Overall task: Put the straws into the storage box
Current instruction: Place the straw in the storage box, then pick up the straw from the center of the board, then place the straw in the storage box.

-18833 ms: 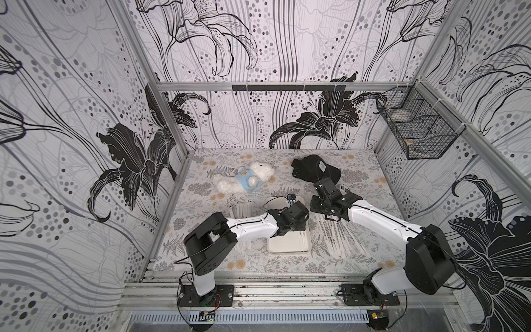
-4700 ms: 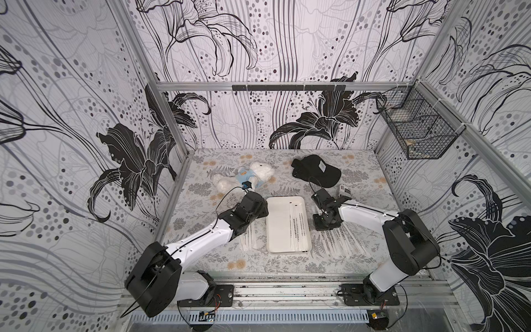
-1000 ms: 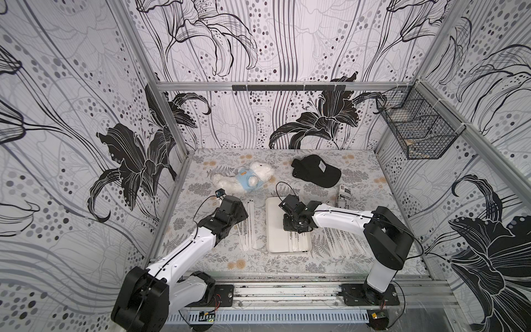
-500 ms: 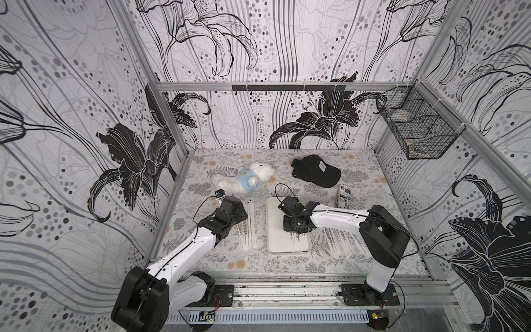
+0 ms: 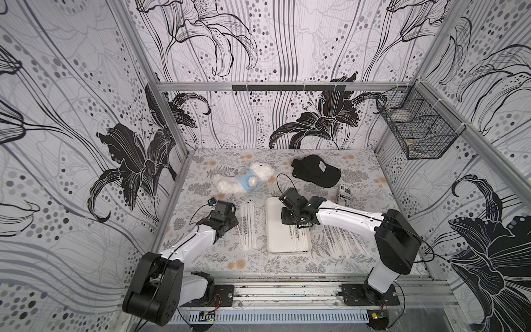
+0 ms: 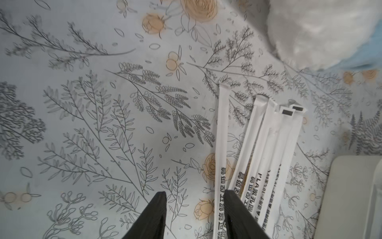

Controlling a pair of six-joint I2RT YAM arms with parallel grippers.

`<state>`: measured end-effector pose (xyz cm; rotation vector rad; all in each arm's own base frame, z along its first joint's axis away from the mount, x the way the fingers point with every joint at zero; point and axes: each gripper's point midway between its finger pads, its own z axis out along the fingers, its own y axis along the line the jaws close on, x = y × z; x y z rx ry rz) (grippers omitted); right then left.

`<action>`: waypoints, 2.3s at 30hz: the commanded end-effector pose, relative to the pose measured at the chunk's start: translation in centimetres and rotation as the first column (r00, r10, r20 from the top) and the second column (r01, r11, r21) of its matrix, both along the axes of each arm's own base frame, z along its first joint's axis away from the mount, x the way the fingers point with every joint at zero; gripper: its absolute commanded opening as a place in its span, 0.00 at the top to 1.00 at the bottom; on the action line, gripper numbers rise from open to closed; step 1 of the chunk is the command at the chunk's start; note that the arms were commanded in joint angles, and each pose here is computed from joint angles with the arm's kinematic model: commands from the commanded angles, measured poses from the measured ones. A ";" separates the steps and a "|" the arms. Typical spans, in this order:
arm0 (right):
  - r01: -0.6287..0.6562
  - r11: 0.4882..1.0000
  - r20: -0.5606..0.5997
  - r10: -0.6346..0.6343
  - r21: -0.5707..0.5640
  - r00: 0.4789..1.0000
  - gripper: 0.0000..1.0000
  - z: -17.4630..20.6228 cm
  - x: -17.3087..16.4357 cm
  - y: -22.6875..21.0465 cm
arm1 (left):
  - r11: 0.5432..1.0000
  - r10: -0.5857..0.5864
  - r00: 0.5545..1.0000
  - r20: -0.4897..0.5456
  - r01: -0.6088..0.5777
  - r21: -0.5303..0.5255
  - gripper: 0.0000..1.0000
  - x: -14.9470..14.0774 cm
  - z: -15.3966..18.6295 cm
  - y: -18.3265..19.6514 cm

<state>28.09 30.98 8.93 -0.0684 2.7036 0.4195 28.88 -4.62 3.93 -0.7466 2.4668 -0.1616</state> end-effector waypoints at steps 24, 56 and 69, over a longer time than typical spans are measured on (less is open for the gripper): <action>-0.020 0.999 0.040 0.021 -0.038 0.999 0.75 -0.1 0.4 -0.6 | 0.997 -0.066 0.998 -0.016 0.066 -0.032 0.89 1.0 -2.5 -1.4; 0.134 0.991 0.137 -0.132 -0.011 0.982 0.76 4.1 3.5 -9.7 | 0.842 -0.476 0.847 0.236 0.516 -0.154 1.00 2.5 3.8 -25.1; 0.132 0.991 0.130 -0.128 -0.022 0.983 0.77 3.4 3.4 -10.0 | 0.837 -0.469 0.856 0.216 0.509 -0.203 1.00 2.6 -0.1 -26.1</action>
